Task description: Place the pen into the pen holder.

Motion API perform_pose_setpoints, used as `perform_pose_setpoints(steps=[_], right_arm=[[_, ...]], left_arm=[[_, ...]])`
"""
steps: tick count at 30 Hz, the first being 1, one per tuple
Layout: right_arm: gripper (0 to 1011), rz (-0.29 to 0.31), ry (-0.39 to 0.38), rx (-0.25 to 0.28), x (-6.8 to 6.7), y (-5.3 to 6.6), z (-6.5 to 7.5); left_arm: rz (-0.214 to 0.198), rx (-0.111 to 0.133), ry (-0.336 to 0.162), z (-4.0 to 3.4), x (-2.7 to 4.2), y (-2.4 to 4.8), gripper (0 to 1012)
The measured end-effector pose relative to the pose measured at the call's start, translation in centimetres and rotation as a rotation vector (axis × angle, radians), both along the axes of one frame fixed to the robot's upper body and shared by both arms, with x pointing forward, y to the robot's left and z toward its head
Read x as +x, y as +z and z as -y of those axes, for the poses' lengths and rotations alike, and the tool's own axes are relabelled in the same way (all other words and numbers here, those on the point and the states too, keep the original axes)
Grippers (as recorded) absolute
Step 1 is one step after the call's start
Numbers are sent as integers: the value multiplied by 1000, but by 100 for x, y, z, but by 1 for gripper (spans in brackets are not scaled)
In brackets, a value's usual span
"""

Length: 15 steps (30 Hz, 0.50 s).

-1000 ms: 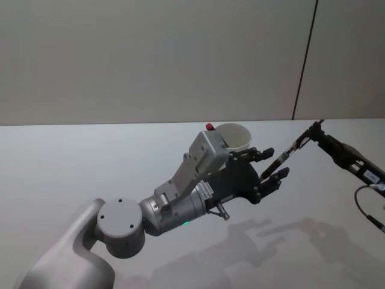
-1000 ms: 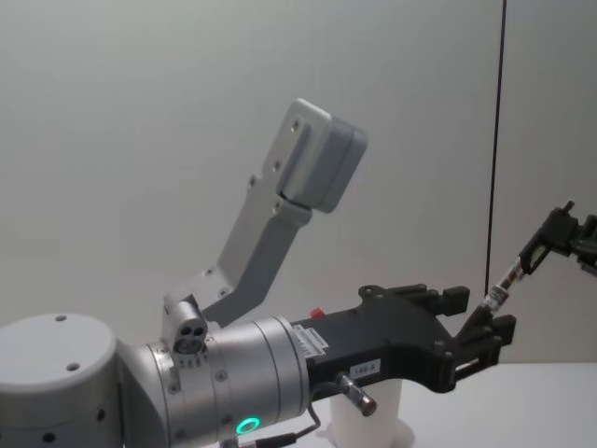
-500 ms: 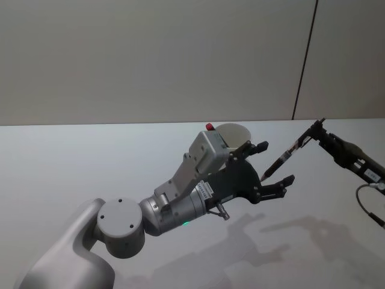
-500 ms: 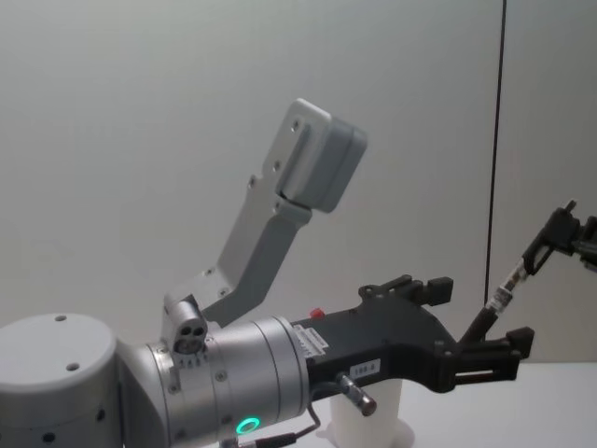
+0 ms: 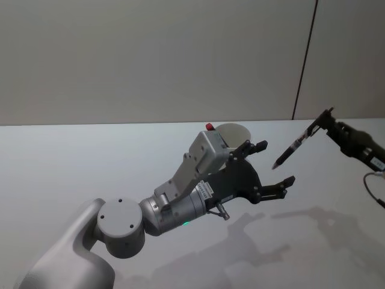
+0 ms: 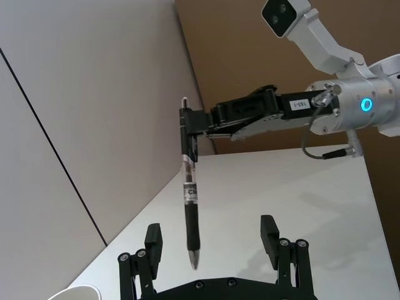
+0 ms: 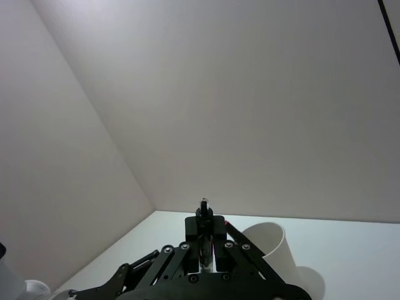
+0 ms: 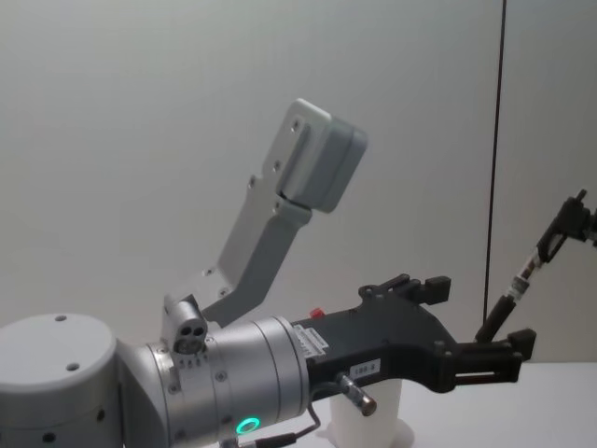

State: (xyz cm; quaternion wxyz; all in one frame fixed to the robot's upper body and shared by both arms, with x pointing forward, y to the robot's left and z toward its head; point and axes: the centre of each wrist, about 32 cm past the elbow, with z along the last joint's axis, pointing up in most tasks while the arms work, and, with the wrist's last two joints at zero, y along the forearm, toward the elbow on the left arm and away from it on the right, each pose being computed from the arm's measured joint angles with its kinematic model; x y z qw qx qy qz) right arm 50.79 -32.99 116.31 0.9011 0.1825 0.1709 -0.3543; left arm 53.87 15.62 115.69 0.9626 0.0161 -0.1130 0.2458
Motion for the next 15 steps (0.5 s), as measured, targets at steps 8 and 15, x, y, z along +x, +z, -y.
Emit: perform_pose_setpoints(steps=[8,15], right_arm=[[123,36,-15,-48,147,91,7],[123,67,-12,-86,300,168,-49]], left_arm=[[0,0,0,0,0,0,1003],[0,0,0,0,0,0,1003]])
